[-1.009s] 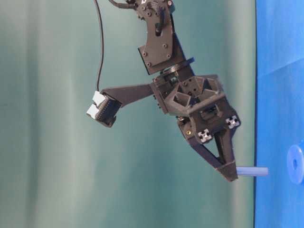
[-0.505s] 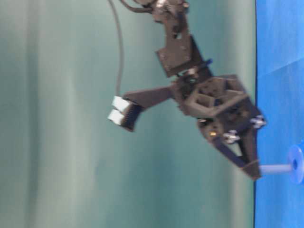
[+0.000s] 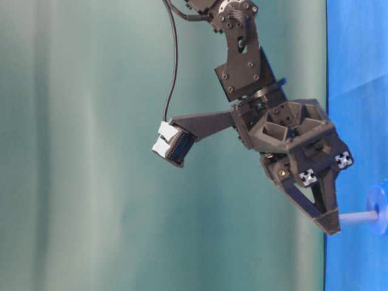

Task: Insert the shaft placed at a random location into the center hole of the small gear at another random location.
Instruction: 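Align the held shaft above the gear's center hole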

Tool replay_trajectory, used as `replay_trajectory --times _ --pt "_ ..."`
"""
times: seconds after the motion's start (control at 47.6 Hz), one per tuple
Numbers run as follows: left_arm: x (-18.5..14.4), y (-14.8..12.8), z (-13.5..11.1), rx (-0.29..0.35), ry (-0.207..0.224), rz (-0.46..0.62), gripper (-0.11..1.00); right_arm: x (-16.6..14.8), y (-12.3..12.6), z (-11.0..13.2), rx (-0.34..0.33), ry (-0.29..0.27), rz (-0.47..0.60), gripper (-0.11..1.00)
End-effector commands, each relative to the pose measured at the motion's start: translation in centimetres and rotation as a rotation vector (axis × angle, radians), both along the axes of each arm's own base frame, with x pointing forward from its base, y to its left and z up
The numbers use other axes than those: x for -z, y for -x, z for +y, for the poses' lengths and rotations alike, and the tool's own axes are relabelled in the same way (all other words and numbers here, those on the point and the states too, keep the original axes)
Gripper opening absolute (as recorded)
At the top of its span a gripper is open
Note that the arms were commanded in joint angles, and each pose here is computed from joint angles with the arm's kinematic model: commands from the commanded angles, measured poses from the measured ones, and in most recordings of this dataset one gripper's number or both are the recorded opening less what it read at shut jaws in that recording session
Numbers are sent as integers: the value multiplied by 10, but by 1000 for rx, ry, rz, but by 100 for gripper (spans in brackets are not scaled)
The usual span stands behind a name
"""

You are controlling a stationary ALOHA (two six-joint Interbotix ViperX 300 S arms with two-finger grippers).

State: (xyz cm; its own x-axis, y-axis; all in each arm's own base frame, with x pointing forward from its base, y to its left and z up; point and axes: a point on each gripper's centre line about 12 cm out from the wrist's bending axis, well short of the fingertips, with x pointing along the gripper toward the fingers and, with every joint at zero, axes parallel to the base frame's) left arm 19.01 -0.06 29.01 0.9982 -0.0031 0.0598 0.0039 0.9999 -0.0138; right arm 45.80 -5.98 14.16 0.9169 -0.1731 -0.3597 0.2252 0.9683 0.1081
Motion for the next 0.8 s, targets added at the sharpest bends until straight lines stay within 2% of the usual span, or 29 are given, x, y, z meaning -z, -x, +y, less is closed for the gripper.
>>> replay_trajectory --times 0.0,0.357,0.589,0.778 --pt "-4 -1 0 -1 0 -11 0 -22 0 -1 2 6 -49 3" --pt "-3 -1 0 -1 0 -6 0 -50 9 0 -5 34 -99 3" --pt "-4 -1 0 -1 0 -9 0 -48 8 2 -11 36 -99 3" --pt "-3 -1 0 -1 0 -8 0 -31 4 2 -3 28 -95 3"
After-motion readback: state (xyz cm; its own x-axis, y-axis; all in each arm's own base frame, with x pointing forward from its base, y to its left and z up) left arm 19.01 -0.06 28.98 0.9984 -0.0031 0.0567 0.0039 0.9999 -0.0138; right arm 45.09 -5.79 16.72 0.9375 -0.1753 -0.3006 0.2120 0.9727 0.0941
